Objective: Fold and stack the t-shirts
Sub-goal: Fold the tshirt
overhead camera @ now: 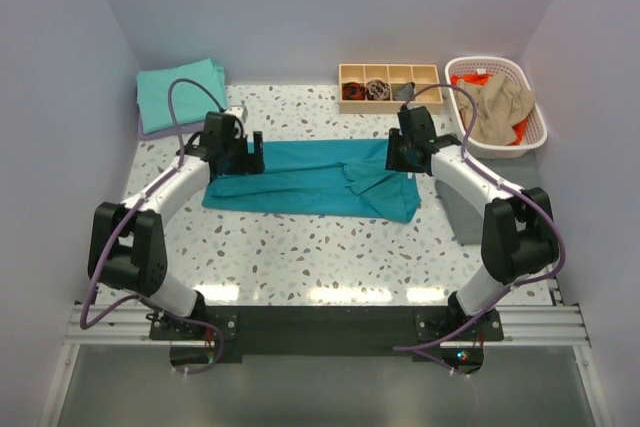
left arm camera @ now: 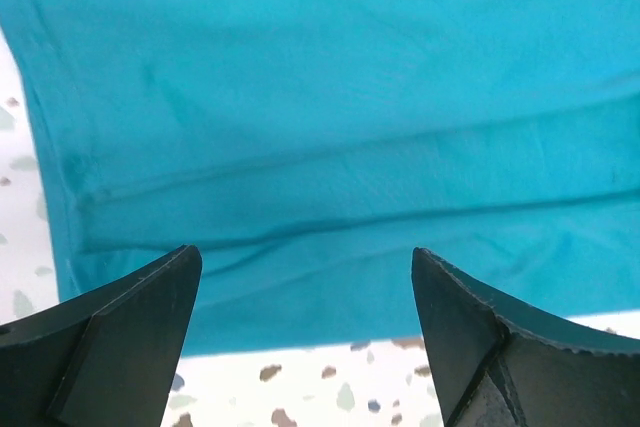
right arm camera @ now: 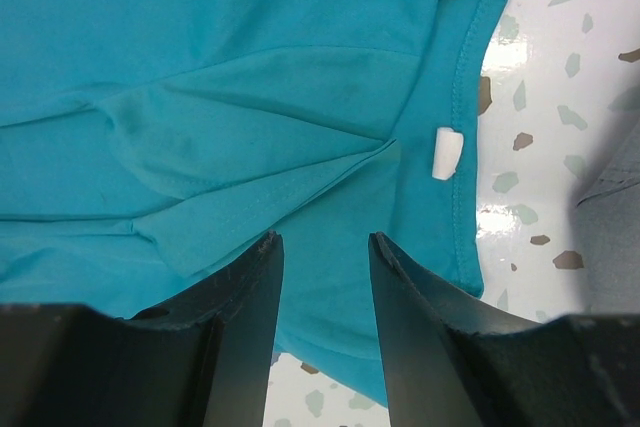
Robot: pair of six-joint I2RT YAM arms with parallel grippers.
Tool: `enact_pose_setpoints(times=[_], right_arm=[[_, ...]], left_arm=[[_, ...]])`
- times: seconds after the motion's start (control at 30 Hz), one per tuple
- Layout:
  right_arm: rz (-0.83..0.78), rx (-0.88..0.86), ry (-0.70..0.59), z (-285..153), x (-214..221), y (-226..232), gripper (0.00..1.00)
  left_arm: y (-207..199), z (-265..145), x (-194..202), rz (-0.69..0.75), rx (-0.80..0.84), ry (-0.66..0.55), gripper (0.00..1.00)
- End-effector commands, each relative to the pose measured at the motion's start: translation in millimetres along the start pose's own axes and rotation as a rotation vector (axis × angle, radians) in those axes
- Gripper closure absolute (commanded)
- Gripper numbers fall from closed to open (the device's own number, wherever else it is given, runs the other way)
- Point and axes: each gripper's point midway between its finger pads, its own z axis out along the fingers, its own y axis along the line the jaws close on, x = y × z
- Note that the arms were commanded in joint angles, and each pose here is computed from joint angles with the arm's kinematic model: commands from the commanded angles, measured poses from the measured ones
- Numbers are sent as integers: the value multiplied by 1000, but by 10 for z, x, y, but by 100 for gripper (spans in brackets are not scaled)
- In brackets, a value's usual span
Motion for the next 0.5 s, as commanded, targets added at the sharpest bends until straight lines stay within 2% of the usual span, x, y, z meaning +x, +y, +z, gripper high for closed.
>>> enact_pose_setpoints(times=[0.0, 0.13, 0.47], right_arm=[[19, -29, -8, -38, -5, 37, 56], [17, -31, 5, -21, 27, 39, 56], [15, -20, 5, -20, 30, 13, 56]], left_arm=[[-60, -112, 292, 22, 51, 74, 9], [-88, 9, 540, 7, 79, 149, 9], [-261, 40, 710, -3, 190, 209, 10]])
